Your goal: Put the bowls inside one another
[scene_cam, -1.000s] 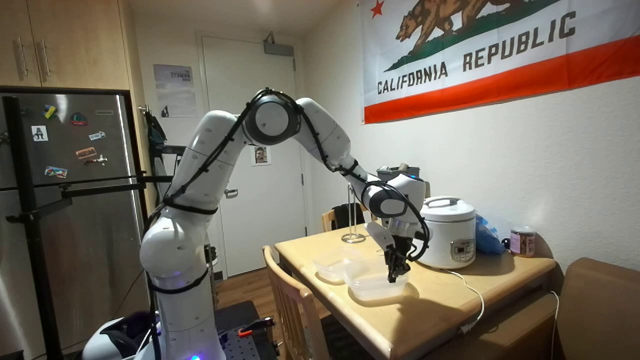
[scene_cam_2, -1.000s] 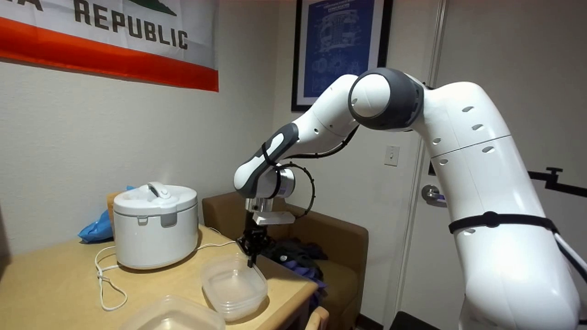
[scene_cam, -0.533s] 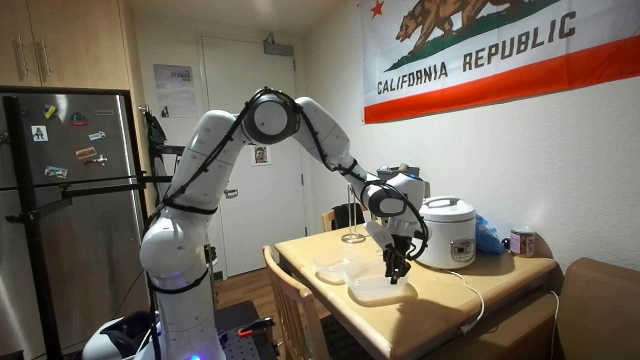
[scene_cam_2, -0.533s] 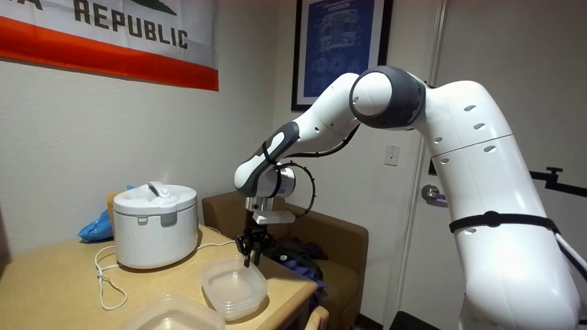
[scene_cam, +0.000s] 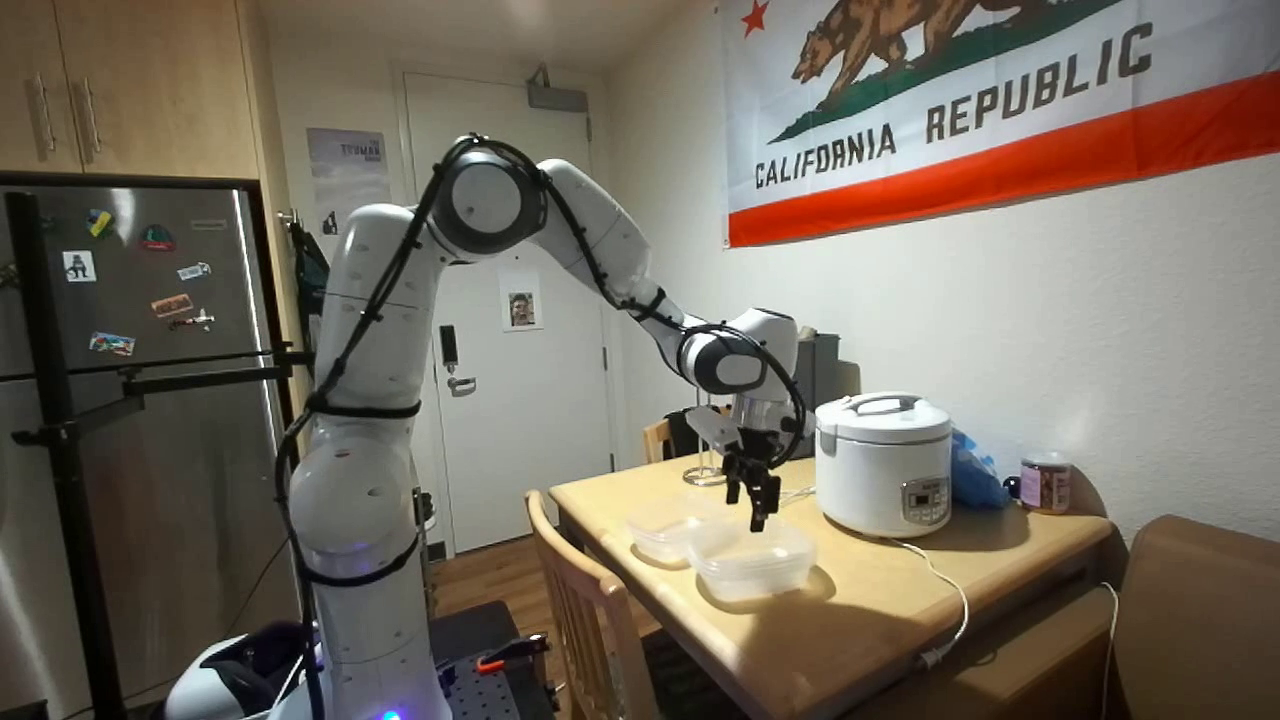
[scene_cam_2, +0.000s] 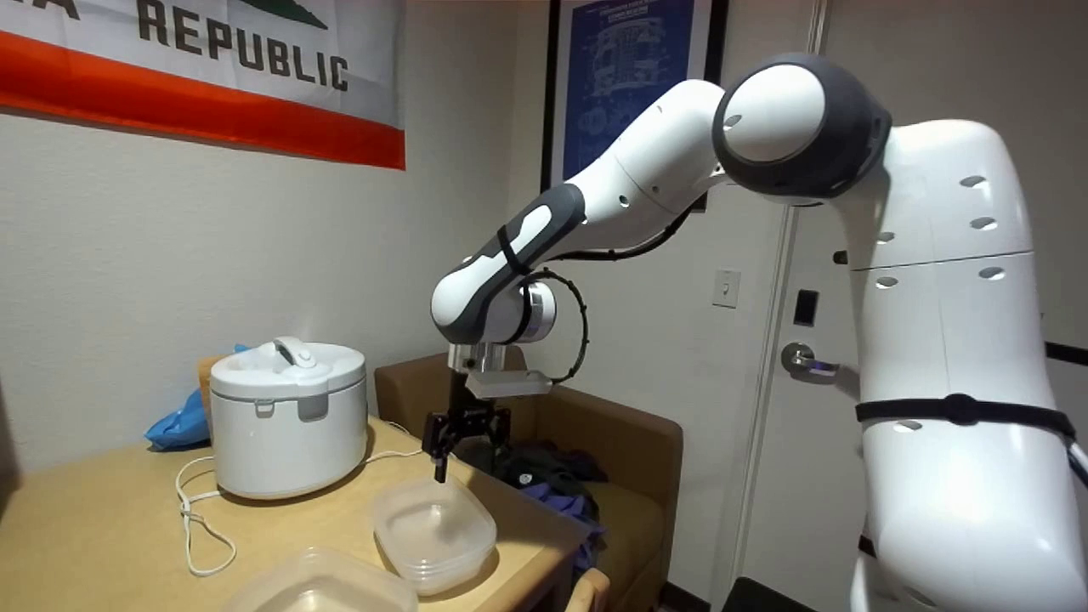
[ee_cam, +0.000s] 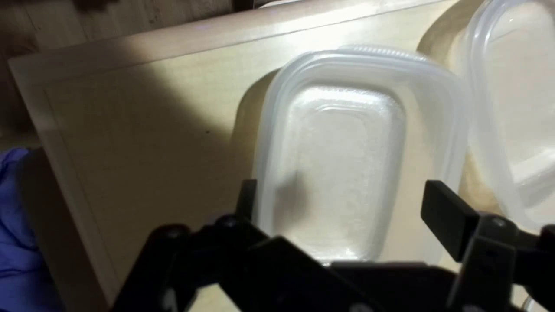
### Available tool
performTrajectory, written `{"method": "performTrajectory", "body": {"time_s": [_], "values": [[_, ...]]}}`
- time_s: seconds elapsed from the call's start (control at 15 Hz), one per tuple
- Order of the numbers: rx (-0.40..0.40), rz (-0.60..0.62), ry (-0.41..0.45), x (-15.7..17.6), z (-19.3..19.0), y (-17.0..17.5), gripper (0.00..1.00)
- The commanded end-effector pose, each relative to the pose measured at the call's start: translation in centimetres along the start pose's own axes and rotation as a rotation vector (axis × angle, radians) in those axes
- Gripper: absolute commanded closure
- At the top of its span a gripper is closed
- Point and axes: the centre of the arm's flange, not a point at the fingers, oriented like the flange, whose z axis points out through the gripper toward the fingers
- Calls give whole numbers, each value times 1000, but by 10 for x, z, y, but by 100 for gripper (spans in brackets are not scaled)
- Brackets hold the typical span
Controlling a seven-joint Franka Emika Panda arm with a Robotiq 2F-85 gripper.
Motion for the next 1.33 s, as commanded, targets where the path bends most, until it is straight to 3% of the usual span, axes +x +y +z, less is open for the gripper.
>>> {"method": "performTrajectory", "body": {"time_s": [0.0, 0.4, 0.67, 1.0, 1.27], "values": [[-76, -67, 6, -26, -36, -48, 0], [-171, -258, 36, -20, -57, -110, 0], [-228, -417, 55, -5, -51, -125, 0], [-197, -639, 17, 24, -25, -142, 0], [-205, -696, -60, 39, -2, -161, 0]]}}
